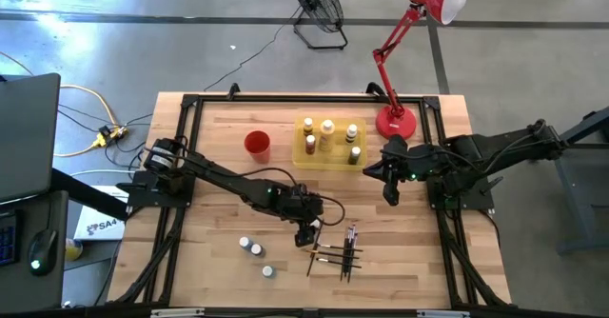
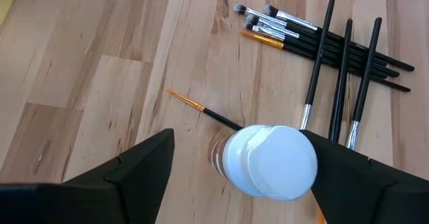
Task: Pick & Place Paint Supplies
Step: Put the white paint bottle into the yellow bin
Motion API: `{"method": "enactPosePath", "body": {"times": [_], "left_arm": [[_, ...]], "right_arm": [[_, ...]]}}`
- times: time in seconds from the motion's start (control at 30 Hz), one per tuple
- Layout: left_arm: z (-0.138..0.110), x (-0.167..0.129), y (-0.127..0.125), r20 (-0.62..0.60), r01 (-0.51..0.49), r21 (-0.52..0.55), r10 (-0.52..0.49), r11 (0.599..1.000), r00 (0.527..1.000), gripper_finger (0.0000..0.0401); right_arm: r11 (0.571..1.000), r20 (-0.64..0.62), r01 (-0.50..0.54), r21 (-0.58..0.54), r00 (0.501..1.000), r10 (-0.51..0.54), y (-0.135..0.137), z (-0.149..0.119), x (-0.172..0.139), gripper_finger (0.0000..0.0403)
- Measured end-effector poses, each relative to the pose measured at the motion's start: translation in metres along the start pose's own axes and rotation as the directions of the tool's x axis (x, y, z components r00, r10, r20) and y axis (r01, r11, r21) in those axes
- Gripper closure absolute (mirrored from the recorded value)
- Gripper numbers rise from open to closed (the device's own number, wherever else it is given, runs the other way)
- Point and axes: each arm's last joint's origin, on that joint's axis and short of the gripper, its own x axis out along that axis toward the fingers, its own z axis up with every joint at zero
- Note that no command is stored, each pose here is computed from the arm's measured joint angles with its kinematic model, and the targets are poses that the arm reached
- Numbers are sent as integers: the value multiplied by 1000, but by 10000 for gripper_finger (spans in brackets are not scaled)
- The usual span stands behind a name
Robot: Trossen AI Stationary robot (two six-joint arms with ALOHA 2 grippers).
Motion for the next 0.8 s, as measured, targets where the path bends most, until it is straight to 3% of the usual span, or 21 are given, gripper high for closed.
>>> {"method": "enactPosePath", "body": {"times": [0.8], "left_arm": [[0,0,0,2,-4,-21,4,1000,1000,95]], "right_arm": [[1000,0,1,1,1000,-1,0,0,0,398]]}}
